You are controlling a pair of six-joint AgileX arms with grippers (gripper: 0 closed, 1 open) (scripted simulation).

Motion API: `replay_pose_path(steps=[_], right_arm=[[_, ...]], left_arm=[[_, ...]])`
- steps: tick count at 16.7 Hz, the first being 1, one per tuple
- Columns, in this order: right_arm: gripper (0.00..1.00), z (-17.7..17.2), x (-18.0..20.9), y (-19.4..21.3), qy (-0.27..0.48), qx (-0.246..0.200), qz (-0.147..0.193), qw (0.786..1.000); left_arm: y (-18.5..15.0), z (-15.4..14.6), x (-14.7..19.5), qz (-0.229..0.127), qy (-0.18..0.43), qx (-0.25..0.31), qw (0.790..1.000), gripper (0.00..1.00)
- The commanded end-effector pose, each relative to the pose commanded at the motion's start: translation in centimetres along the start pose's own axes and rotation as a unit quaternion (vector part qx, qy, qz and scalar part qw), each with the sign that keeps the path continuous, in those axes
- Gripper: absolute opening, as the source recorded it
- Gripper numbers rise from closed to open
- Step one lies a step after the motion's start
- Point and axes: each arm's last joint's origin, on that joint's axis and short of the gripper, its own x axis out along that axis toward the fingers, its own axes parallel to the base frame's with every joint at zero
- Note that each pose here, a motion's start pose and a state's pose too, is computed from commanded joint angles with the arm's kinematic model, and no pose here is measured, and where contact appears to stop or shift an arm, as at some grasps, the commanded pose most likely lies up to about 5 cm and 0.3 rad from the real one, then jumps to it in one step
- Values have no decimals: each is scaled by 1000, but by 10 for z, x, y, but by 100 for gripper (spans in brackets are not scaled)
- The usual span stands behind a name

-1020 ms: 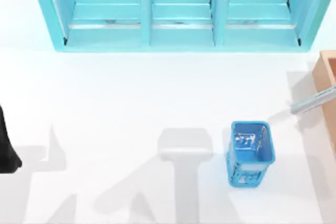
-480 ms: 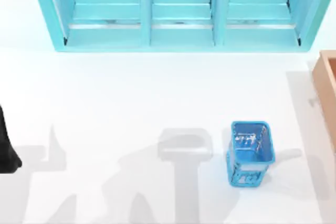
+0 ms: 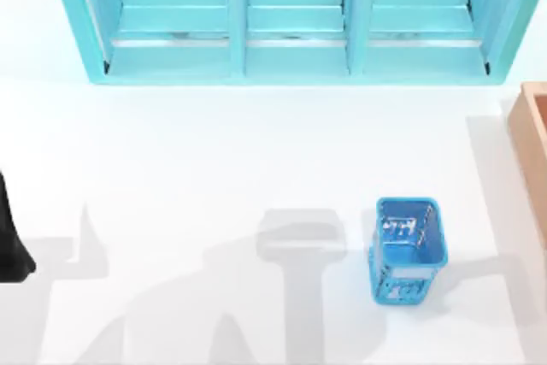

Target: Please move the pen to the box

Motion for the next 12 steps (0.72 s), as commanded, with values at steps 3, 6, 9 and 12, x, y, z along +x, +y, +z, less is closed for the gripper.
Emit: replay_pose_path(steps=[3, 6, 9, 12], right_arm=[[0, -1, 2, 2, -4, -2, -1, 1000], [0, -5, 24, 2, -5, -1, -1, 1000], [0, -15, 54, 3, 0, 0, 2, 1000], [0, -18, 62, 4, 0, 0, 0, 1000]], left_arm=[[0, 0, 0, 0, 0, 0, 1000, 100], [0, 0, 0, 0, 0, 0, 1000, 100], [0, 0, 0, 0, 0, 0, 1000, 100], [0, 0, 0, 0, 0, 0, 1000, 100]])
